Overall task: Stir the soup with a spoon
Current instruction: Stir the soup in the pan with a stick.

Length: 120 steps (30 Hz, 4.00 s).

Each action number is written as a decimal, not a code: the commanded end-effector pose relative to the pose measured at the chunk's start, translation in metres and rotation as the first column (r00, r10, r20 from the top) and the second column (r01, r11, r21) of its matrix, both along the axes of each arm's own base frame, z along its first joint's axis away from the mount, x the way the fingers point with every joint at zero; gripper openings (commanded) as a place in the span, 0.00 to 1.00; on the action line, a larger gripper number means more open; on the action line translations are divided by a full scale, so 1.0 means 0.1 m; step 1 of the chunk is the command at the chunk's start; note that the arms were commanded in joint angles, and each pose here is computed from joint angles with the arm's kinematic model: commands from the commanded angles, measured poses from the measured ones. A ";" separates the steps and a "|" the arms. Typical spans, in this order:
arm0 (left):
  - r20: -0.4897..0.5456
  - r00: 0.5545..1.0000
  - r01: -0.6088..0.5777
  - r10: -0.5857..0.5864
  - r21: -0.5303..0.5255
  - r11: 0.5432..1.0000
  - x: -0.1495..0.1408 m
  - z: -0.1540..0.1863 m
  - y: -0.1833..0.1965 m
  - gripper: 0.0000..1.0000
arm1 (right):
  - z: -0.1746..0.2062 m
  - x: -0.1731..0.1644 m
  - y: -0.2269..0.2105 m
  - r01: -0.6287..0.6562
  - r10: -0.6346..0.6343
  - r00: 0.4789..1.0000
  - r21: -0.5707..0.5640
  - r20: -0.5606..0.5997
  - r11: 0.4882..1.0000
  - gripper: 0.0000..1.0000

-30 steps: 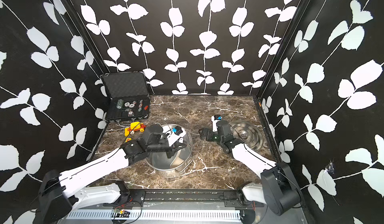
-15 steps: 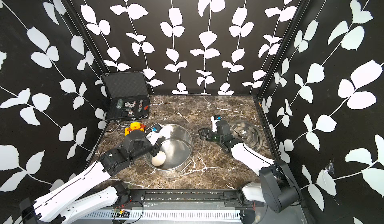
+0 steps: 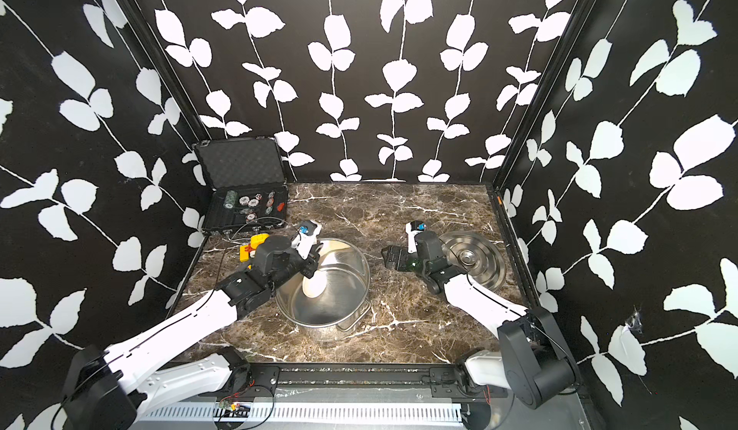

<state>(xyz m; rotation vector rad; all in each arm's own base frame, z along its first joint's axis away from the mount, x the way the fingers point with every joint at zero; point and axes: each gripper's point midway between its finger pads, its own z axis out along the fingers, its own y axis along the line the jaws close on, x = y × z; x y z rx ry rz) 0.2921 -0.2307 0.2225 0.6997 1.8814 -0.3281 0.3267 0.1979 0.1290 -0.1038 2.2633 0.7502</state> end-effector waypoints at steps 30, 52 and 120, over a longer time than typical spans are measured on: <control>-0.204 0.790 0.568 -0.578 -0.113 0.815 -1.20 -0.09 -0.77 0.00 | 0.04 0.00 -0.02 0.002 -0.002 1.000 -0.002 0.024 1.000 0.99; 0.073 0.993 -0.086 0.090 -0.050 0.995 -0.20 0.31 0.37 0.00 | 0.03 0.03 0.03 -0.007 0.007 1.000 0.016 0.020 1.000 0.99; 0.002 0.996 -0.093 0.093 -0.086 0.992 -0.26 0.27 0.51 0.00 | 0.03 0.03 0.04 -0.011 0.011 1.000 0.018 0.017 1.000 0.99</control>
